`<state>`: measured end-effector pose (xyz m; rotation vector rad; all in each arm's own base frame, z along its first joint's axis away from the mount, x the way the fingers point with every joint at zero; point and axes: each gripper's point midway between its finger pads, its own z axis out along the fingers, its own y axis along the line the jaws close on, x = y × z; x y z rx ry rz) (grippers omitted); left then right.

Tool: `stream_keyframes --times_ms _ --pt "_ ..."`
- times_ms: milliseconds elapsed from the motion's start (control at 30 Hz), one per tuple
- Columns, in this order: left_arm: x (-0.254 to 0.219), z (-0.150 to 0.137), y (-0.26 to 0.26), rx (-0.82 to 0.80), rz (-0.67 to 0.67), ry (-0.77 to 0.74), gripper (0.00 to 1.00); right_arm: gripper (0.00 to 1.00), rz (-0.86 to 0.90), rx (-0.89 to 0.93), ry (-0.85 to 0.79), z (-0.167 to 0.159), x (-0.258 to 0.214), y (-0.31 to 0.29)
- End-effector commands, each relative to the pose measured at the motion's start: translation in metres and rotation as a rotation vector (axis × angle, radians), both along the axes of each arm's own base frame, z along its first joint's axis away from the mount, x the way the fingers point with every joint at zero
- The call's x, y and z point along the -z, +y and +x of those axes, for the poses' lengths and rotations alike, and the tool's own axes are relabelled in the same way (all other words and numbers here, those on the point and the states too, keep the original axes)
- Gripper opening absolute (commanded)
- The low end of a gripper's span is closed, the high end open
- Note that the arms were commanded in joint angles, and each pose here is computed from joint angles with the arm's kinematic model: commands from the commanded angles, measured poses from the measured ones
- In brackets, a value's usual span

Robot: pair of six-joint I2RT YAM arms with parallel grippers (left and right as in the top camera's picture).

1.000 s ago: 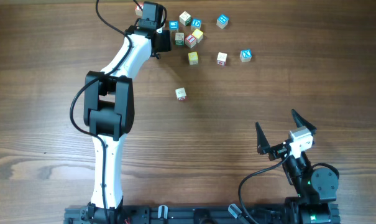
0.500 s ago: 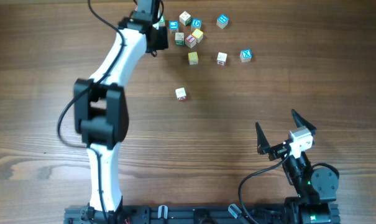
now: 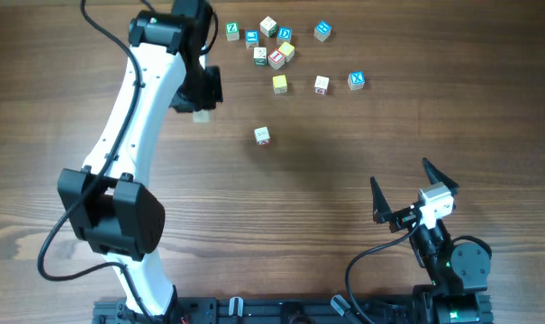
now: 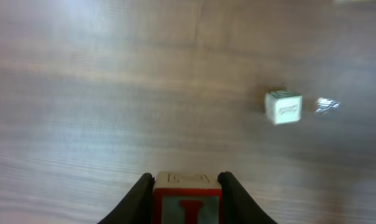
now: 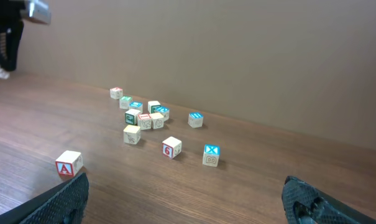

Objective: Form a circle
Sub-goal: 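Carry the I block down-right toward the placed N block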

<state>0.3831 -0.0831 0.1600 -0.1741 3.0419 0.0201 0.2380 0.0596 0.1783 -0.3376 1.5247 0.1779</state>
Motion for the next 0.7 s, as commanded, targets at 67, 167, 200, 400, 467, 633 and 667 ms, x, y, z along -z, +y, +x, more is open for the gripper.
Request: stream_keyframes --times_ms 67,167,200,400,467,633,667 --pt "0.038 -0.023 0.004 -0.092 0.020 0.111 0.13 1.00 -0.003 0.000 -0.009 0.000 -0.002 0.000" --pt "0.060 -0.031 0.001 -0.099 0.005 0.146 0.14 1.00 -0.002 0.000 -0.009 0.000 -0.002 0.000" --pt "0.065 -0.032 0.002 -0.100 0.005 0.151 0.14 1.00 -0.003 0.000 -0.009 0.000 -0.002 0.000" --pt "0.099 -0.043 0.003 -0.095 0.012 0.173 0.13 1.00 -0.003 0.000 -0.010 0.000 -0.002 0.000" --pt "0.107 -0.045 0.001 -0.086 0.013 0.174 0.13 1.00 -0.002 0.000 -0.009 0.000 -0.002 0.000" --pt "0.122 -0.044 -0.018 0.015 0.007 0.138 0.13 1.00 -0.003 0.000 -0.009 0.000 -0.002 0.000" --pt "0.124 -0.046 -0.023 0.035 0.008 0.135 0.13 1.00 -0.002 0.000 -0.009 0.000 -0.002 0.000"
